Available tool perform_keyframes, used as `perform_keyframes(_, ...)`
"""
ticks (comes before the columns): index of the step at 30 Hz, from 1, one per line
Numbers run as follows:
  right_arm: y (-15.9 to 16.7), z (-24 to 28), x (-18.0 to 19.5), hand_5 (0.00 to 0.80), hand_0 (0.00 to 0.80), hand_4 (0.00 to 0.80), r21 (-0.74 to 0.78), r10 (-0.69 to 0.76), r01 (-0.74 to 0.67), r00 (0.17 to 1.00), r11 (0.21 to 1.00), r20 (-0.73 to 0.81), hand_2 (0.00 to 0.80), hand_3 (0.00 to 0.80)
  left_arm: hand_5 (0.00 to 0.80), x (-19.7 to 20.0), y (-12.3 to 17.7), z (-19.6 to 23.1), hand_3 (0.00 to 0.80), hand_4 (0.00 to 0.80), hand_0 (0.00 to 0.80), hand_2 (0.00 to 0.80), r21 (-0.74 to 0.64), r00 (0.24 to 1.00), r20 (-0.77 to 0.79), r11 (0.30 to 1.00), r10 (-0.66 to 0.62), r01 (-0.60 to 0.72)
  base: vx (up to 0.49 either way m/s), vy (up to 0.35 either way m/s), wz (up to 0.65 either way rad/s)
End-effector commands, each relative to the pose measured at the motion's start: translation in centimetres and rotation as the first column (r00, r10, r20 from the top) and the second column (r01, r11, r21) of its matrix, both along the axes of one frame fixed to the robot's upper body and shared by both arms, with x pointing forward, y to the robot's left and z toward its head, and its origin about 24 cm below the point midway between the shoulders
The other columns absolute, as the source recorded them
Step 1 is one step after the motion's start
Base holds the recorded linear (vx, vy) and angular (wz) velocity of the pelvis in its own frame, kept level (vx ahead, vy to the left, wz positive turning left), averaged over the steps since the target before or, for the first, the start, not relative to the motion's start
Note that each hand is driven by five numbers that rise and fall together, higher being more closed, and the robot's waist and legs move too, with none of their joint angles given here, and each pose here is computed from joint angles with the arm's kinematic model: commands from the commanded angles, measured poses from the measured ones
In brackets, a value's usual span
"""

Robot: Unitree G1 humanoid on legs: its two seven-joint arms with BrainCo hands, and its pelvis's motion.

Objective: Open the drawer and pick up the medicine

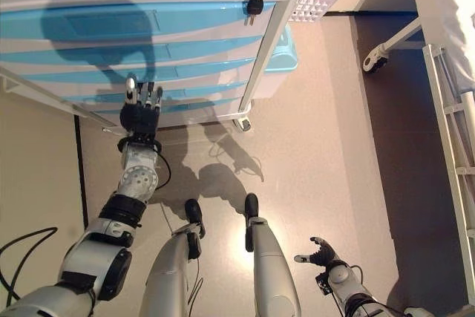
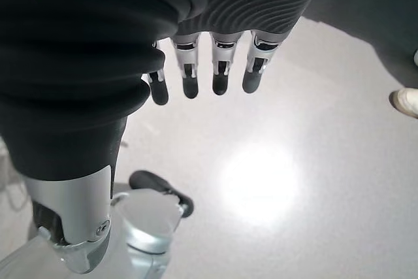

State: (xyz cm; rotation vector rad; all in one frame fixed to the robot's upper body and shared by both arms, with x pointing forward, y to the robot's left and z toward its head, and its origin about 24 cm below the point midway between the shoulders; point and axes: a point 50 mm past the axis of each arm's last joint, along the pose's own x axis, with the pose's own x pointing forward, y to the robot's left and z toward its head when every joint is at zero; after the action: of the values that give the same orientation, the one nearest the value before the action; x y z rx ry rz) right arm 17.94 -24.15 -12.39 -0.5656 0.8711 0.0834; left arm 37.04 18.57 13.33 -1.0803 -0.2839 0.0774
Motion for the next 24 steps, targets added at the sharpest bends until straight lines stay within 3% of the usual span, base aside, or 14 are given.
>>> perform_keyframes(1,-3.7,0.2,-2.3,0.0,0.0,0.0,-0.12,0.044,-0.054,0.995,0.991,-0.086,0.0,0.0,0.0,-0.9,-5.5,15.0,0.0,0.0,0.0,0.0,0.245,0.783,0.57,0.961,-0.251,0.13,0.0,0.0,0.0)
perform_keyframes(15,-4.0,0.0,-2.8,0.0,0.0,0.0,-0.14,0.074,-0.091,0.989,0.986,-0.125,0.0,0.0,0.0,-1.3,-6.0,16.8,0.0,0.0,0.0,0.0,0.28,0.736,0.611,0.949,-0.29,0.142,0.0,0.0,0.0)
perform_keyframes(16,-4.0,0.0,-2.8,0.0,0.0,0.0,-0.141,0.07,-0.088,0.989,0.986,-0.127,0.0,0.0,0.188,-1.3,-5.9,16.8,0.188,0.188,0.188,0.188,0.274,0.738,0.612,0.951,-0.285,0.14,0.0,0.0,0.0)
perform_keyframes(17,-4.0,0.0,-2.8,0.0,0.0,0.0,-0.141,0.07,-0.088,0.989,0.986,-0.127,0.0,0.0,0.445,-1.3,-5.9,16.8,0.445,0.445,0.445,0.445,0.274,0.738,0.612,0.951,-0.285,0.14,0.0,0.0,0.0)
perform_keyframes(18,-4.0,0.0,-2.8,0.0,0.0,0.0,-0.143,0.07,-0.089,0.989,0.986,-0.13,0.0,0.0,0.8,-1.3,-5.8,16.8,0.8,0.8,0.8,0.8,0.259,0.745,0.609,0.956,-0.274,0.139,0.0,0.0,0.0)
perform_keyframes(24,-3.7,-0.1,-2.7,0.0,0.0,0.0,-0.136,0.073,-0.09,0.99,0.987,-0.124,0.0,0.0,0.8,-1.1,-4.9,15.8,0.8,0.8,0.8,0.8,0.232,0.778,0.586,0.967,-0.228,0.108,-0.006,-0.008,-0.01)
